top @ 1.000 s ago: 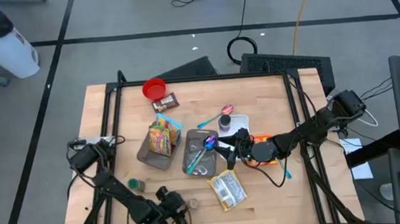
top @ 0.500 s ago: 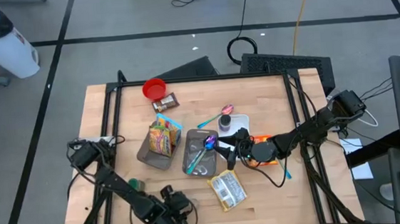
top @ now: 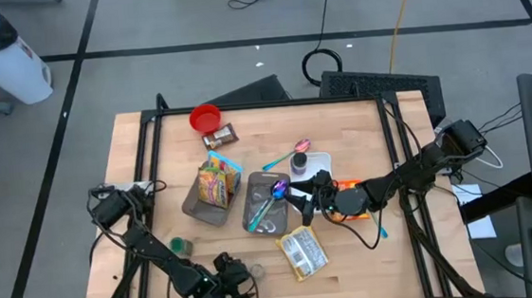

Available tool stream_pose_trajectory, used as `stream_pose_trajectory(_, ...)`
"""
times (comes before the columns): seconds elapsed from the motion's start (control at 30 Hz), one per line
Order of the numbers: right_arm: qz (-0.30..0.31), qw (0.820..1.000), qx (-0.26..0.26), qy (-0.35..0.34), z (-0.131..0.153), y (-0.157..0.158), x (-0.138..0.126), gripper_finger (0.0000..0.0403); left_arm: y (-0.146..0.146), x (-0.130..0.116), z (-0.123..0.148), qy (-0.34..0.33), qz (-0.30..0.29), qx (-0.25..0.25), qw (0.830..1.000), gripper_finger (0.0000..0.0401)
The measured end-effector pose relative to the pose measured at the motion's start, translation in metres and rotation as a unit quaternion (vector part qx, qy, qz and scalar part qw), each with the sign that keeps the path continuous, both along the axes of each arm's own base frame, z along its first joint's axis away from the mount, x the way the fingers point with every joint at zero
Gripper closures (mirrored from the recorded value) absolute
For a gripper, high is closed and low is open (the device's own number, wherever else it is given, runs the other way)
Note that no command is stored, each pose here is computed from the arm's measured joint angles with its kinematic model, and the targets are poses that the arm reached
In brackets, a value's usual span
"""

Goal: Pick & Place Food Item
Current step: Put the brown bottle into the white bin

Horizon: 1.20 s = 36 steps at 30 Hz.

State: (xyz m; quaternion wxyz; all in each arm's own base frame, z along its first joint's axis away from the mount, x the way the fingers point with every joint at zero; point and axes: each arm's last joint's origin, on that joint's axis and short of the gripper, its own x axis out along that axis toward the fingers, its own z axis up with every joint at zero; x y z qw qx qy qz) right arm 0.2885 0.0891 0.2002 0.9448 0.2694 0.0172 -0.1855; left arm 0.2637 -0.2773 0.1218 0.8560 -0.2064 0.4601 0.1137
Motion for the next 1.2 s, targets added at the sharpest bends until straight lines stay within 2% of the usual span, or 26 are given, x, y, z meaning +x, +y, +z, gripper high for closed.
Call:
stream_pose_trajectory(0.43,-0.001,1.0,0.006,-0.002,0.0,0.0,0.0,0.0179,-0.009,-0.012,-0.002,0.01,-0.096,0.053,0.994,0.004)
stream_pose_trajectory(0.53,0.0,1.0,0.0,0.0,0.0,0.0,0.0,0.0179,-0.007,-0.011,-0.001,0.002,-0.063,0.047,0.997,0.0038)
stream_pose_trajectory(0.63,0.001,1.0,-0.003,0.002,0.0,0.0,0.0,0.0179,-0.009,-0.016,-0.001,-0.045,-0.015,0.075,0.996,0.0041)
stream_pose_trajectory(0.7,0.001,1.0,-0.006,0.003,0.0,0.0,0.0,0.0179,-0.011,-0.022,-0.001,-0.086,0.021,0.102,0.991,0.0046)
stream_pose_trajectory(0.87,0.002,1.0,-0.017,0.007,0.0,0.0,0.0,0.0179,-0.014,-0.034,0.001,-0.186,0.092,0.128,0.97,0.0061)
stream_pose_trajectory(0.97,0.001,1.0,-0.018,0.007,0.0,-0.001,0.0,0.0179,-0.015,-0.035,-0.001,-0.219,0.105,0.117,0.963,0.0067)
stream_pose_trajectory(1.2,-0.007,1.0,-0.018,0.007,0.0,-0.004,0.001,0.0179,-0.015,-0.024,-0.019,-0.223,0.09,0.108,0.965,0.0069)
